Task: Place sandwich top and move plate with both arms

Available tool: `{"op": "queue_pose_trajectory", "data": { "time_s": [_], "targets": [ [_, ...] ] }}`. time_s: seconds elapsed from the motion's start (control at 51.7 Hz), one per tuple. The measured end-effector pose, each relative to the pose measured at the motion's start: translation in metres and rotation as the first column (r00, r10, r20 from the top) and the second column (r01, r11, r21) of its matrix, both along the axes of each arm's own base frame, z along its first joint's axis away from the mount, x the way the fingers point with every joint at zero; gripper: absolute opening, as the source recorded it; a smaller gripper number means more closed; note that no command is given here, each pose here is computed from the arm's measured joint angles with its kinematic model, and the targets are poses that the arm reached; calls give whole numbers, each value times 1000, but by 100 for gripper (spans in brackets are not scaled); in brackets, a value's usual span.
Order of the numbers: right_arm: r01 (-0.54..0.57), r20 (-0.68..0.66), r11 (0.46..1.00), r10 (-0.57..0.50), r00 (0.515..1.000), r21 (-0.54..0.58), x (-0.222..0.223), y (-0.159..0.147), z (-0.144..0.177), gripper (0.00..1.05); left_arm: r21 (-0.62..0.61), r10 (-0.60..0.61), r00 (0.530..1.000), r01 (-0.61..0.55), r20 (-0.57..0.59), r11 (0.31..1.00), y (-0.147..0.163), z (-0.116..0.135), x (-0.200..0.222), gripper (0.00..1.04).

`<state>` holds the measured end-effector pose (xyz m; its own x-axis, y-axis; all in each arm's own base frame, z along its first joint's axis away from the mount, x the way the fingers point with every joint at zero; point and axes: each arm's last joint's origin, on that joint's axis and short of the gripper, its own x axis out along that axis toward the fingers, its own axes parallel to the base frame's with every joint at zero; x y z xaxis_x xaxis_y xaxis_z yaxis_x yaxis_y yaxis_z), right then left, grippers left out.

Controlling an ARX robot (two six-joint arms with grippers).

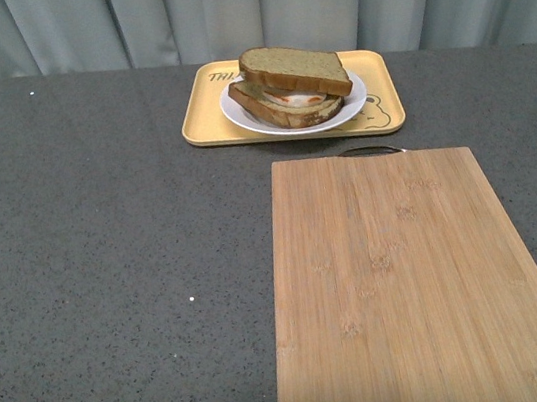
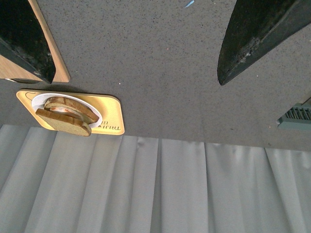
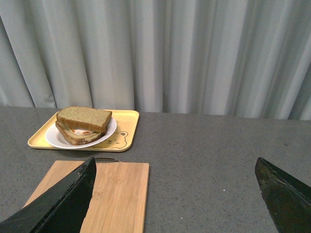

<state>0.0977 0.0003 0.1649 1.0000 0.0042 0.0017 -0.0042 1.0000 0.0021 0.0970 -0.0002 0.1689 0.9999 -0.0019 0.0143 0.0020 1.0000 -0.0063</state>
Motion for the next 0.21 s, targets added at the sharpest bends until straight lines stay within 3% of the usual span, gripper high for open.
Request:
{"op": "queue_pose_trajectory", "data": {
  "time_s": [0.213],
  "targets": [
    [0,0,1000,0,1000,0,0,0,0,95,0,0,1000,0,0,1000,0,0,0,98]
  ]
}}
